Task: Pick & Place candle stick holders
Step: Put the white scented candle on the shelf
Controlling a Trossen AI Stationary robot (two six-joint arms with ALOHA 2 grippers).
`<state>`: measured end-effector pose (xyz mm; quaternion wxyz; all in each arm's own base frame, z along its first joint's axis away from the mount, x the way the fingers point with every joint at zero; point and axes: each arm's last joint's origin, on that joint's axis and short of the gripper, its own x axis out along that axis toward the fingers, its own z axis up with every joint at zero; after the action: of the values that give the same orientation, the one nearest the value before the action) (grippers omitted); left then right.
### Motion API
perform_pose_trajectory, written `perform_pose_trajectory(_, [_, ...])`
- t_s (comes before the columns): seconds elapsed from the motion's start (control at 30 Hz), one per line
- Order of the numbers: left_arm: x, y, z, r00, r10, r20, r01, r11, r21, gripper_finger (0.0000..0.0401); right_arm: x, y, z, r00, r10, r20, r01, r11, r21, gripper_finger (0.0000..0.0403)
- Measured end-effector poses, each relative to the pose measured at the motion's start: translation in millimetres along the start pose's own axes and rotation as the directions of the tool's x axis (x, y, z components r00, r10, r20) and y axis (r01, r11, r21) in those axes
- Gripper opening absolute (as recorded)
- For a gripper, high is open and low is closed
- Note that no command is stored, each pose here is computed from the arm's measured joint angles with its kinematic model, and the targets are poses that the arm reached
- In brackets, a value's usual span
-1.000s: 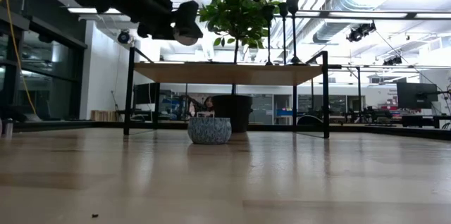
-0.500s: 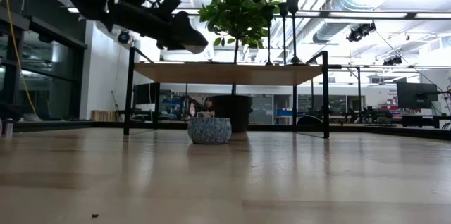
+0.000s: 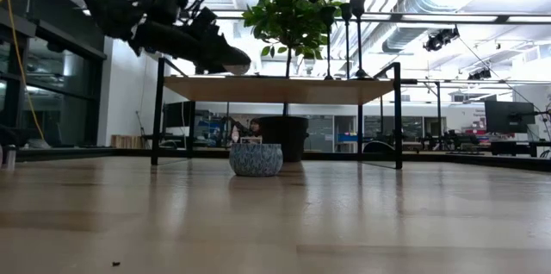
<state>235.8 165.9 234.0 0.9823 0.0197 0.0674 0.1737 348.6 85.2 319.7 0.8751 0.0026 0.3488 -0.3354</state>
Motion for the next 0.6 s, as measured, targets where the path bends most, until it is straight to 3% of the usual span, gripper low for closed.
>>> perform_pose_trajectory(0.3, [18, -1, -14, 0.998, -0.036, 0.056, 0.036, 0.999, -0.007, 0.0303, 0, 0, 0, 1.000, -0.001, 0.000, 0.001, 1.000, -0.005, 0.0142])
perform_pose_trajectory(0.6, [29, -14, -17, 0.995, 0.006, 0.099, -0.008, 1.000, 0.014, 0.0303, 0, 0, 0, 1.000, 0.000, 0.002, 0.000, 1.000, -0.009, 0.0142])
